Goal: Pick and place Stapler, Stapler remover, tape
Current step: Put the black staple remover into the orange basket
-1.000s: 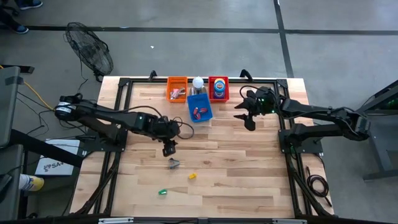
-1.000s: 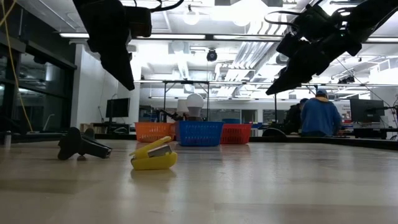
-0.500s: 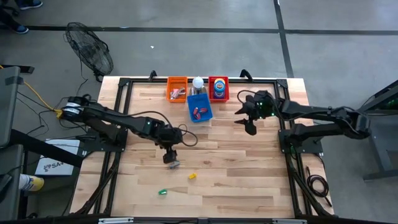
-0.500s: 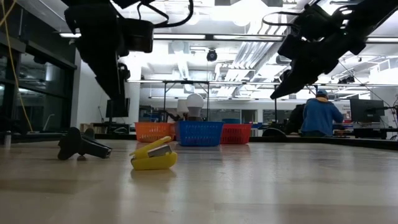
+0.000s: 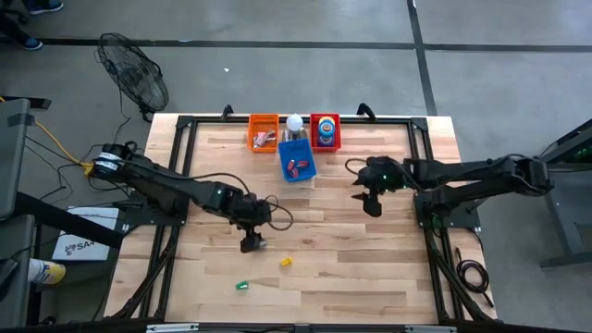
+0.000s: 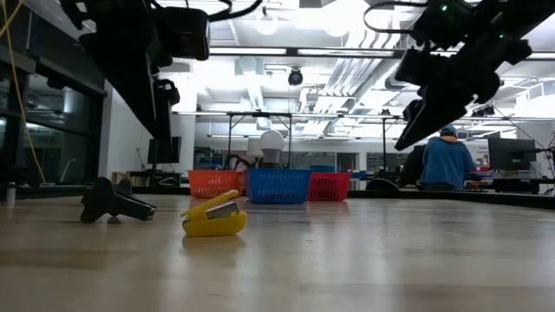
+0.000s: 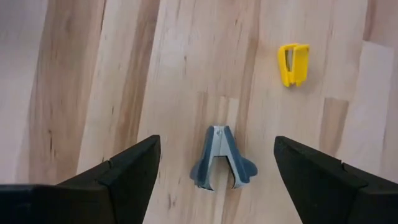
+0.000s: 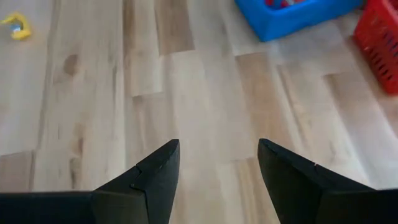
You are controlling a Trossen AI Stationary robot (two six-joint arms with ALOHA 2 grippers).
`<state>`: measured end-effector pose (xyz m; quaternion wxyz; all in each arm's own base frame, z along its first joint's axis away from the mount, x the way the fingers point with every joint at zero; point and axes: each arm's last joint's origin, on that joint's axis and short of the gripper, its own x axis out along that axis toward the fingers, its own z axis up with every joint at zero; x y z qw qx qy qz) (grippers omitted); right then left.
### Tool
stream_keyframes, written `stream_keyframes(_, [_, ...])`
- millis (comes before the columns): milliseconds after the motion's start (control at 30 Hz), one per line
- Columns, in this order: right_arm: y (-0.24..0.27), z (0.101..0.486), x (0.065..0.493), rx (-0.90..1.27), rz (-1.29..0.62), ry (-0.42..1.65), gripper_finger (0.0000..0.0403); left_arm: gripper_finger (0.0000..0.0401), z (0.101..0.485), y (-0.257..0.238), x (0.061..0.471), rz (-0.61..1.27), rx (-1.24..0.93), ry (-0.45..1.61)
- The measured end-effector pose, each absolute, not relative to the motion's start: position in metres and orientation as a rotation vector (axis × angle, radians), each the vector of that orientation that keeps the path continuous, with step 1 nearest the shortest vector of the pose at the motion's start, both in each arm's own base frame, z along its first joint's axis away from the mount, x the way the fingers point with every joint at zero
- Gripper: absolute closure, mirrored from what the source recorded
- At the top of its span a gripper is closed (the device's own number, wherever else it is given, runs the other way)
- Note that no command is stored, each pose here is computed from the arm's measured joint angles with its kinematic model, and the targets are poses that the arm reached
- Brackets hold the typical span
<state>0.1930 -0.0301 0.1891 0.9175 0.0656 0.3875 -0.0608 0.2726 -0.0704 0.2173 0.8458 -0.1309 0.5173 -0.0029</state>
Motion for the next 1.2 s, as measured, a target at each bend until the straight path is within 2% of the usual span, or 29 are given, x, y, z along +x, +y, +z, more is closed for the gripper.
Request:
stream_keyframes(367, [0.018,0.189,0.194,0.142,-0.098,0.799,0.0195,0.0092,0.218,-0.101,0.266,-0.031,-0.183,1.045])
stream_keyframes(800, [0.069,0.187,0.179,0.151,-0.128,0.774,0.0195,0.0092,0.173,-0.11,0.285,-0.004,-0.173,1.159])
stream_keyframes(1200, [0.088,0.188,0.168,0.136,-0.139,0.728,0.0195,0.0094,0.146,-0.111,0.287,0.039,-0.141,1.287])
